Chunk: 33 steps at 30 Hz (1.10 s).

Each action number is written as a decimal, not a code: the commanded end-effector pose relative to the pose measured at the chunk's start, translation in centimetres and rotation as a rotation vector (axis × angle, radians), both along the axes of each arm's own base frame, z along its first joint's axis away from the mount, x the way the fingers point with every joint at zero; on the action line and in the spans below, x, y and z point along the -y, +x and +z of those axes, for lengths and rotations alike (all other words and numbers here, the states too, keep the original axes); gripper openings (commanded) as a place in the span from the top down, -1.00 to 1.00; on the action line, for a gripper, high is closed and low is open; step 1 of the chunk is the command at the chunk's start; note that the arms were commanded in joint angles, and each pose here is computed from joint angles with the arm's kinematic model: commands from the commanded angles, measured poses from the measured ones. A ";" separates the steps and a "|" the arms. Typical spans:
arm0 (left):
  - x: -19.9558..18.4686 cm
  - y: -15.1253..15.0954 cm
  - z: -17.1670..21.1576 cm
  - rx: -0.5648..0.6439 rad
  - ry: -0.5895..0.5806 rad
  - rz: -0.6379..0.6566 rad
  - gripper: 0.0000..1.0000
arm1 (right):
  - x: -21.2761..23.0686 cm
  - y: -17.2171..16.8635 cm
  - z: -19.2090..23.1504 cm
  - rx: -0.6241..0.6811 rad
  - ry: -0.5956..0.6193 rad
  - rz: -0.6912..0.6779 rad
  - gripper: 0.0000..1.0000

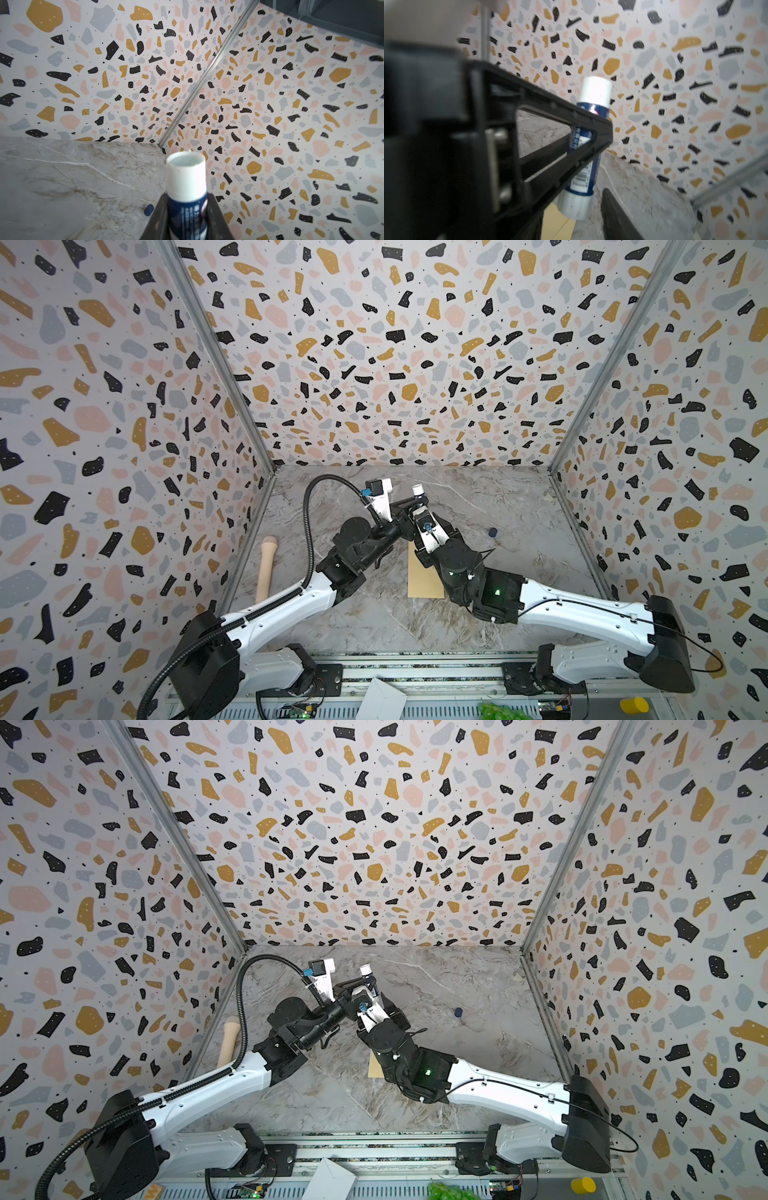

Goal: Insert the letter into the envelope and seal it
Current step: 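Open the right gripper off the glue stick and move toward the blue cap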

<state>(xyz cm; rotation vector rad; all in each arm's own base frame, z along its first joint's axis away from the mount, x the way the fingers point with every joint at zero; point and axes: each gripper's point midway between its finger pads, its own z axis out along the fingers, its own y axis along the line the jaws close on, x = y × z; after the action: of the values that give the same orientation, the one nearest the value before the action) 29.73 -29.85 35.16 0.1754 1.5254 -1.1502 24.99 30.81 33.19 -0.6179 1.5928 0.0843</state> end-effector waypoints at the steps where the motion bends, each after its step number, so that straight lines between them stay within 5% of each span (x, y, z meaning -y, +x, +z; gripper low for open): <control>1: 0.1 0.0 -1.3 0.077 0.182 0.036 1.00 | 1.1 -2.4 4.0 -0.051 0.194 0.207 -0.25; 5: -1.0 0.5 -1.8 0.149 0.283 0.105 1.00 | 5.3 -3.3 5.4 -0.093 0.334 0.256 -0.37; 11: -1.5 -0.3 -2.2 0.290 0.345 0.122 1.00 | 12.5 -0.1 4.2 -0.175 0.435 0.060 -0.33; 22: -0.8 -2.6 -3.6 0.541 0.483 0.132 1.00 | 19.7 11.3 -11.0 -0.768 0.225 -0.296 -0.37; 33: 0.3 -3.2 -4.4 0.534 0.482 0.098 1.00 | 21.8 16.2 -21.3 -0.998 0.006 -0.441 -0.33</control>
<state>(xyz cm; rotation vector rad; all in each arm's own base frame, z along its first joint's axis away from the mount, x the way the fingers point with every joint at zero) 26.79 -30.17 28.79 0.7006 1.3569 -0.5676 40.45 9.80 10.85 -0.1628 2.6603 0.1297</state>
